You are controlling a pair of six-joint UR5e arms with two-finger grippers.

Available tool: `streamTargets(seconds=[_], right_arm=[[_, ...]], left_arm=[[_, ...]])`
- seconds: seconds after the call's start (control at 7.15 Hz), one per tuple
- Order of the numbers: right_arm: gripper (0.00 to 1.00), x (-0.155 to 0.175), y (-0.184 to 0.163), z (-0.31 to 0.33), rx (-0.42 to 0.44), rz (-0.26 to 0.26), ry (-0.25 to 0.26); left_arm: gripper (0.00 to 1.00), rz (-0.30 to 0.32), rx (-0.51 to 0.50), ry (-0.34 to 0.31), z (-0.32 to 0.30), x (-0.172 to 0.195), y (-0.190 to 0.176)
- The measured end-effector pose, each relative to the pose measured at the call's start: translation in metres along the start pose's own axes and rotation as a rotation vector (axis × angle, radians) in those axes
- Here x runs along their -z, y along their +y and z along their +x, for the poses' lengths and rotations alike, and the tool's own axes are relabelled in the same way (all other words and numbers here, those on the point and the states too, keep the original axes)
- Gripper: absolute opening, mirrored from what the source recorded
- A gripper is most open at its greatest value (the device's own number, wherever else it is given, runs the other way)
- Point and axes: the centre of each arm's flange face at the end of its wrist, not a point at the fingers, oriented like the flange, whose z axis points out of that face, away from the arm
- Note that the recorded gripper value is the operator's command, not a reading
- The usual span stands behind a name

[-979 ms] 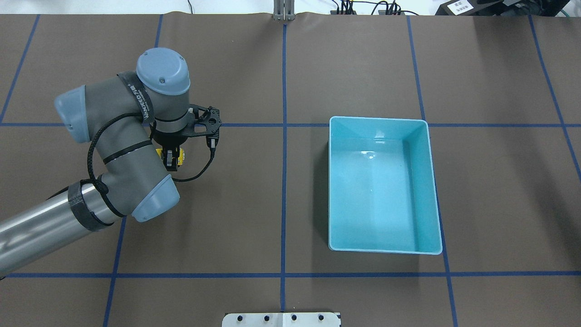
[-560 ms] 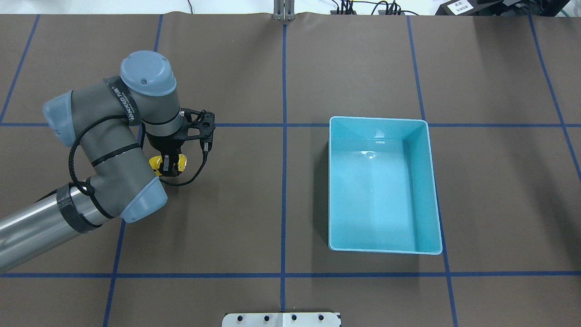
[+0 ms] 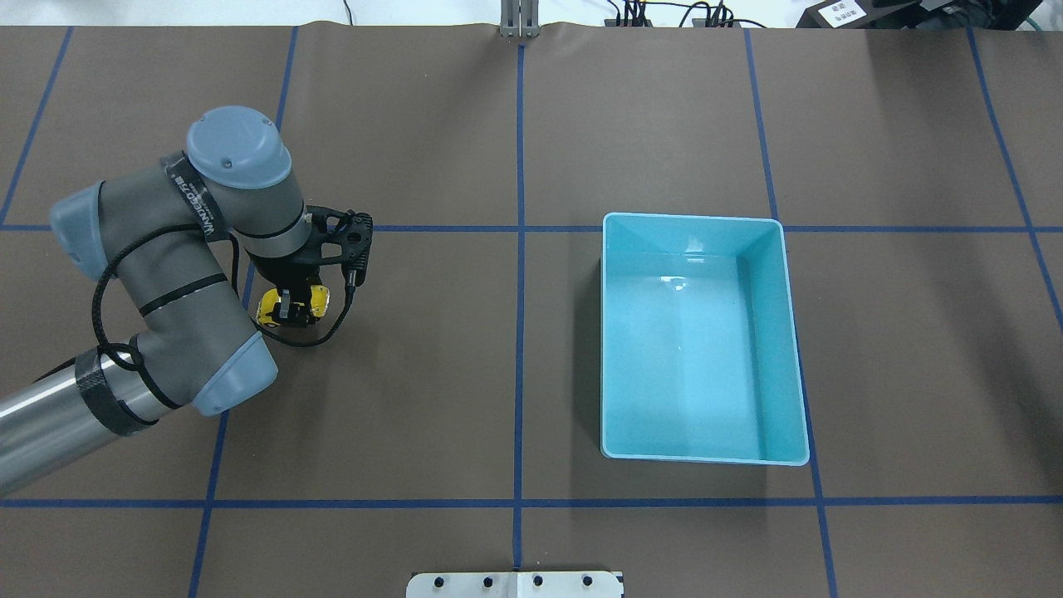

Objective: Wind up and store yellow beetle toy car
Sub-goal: 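Drag the held car backward along the table with the left gripper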

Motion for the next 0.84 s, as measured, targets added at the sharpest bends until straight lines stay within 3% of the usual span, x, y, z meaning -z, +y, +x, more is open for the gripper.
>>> streamTargets(seconds=[0.84], right_arm=[[1.00,0.000,0.000,0.000,0.000,0.001,0.001]], left_arm=[[0.00,-0.003,0.000,-0.012,0.001,-0.015,0.023]])
